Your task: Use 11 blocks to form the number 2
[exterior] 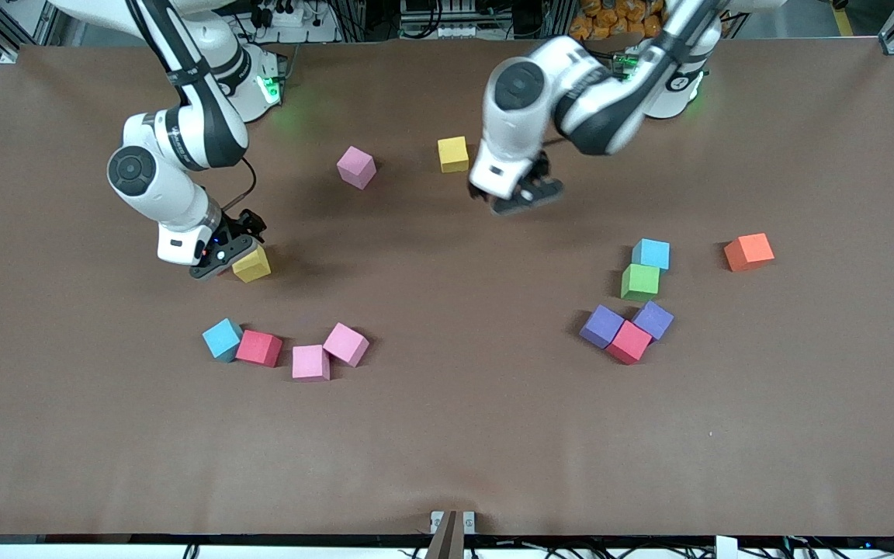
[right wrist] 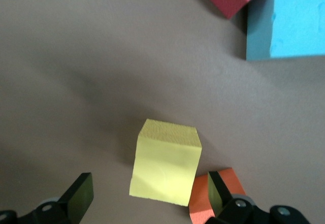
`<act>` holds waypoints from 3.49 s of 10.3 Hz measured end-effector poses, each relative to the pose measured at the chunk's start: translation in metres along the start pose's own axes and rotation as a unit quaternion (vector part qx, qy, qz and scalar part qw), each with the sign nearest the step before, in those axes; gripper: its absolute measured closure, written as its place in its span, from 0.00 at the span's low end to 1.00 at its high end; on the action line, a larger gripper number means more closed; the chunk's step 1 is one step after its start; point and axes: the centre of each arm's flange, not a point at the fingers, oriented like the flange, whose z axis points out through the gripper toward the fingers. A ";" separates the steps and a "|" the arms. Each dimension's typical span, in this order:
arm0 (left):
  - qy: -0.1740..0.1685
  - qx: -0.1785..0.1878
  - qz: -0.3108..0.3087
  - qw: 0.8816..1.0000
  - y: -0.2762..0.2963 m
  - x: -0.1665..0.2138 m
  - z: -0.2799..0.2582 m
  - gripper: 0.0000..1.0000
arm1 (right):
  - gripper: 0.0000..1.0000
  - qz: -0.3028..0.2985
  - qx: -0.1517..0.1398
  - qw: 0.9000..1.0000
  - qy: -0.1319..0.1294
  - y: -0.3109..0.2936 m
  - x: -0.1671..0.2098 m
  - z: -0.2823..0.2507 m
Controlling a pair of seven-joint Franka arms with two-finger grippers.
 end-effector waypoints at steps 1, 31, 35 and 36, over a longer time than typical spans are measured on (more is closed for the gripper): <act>0.002 -0.005 -0.022 1.000 -0.026 0.047 -0.004 0.00 | 0.00 0.002 0.000 1.000 -0.001 0.002 -0.002 0.006; -0.021 -0.029 -0.230 0.972 -0.083 0.262 0.122 0.16 | 0.47 -0.381 0.000 0.924 0.006 -0.384 0.029 0.011; -0.013 -0.039 -0.232 0.972 -0.080 0.266 0.115 0.41 | 0.47 -0.416 0.003 0.909 -0.017 -0.413 0.018 0.028; -0.008 -0.044 -0.234 0.971 -0.079 0.268 0.106 0.43 | 0.47 -0.420 0.004 0.907 -0.023 -0.414 0.016 0.033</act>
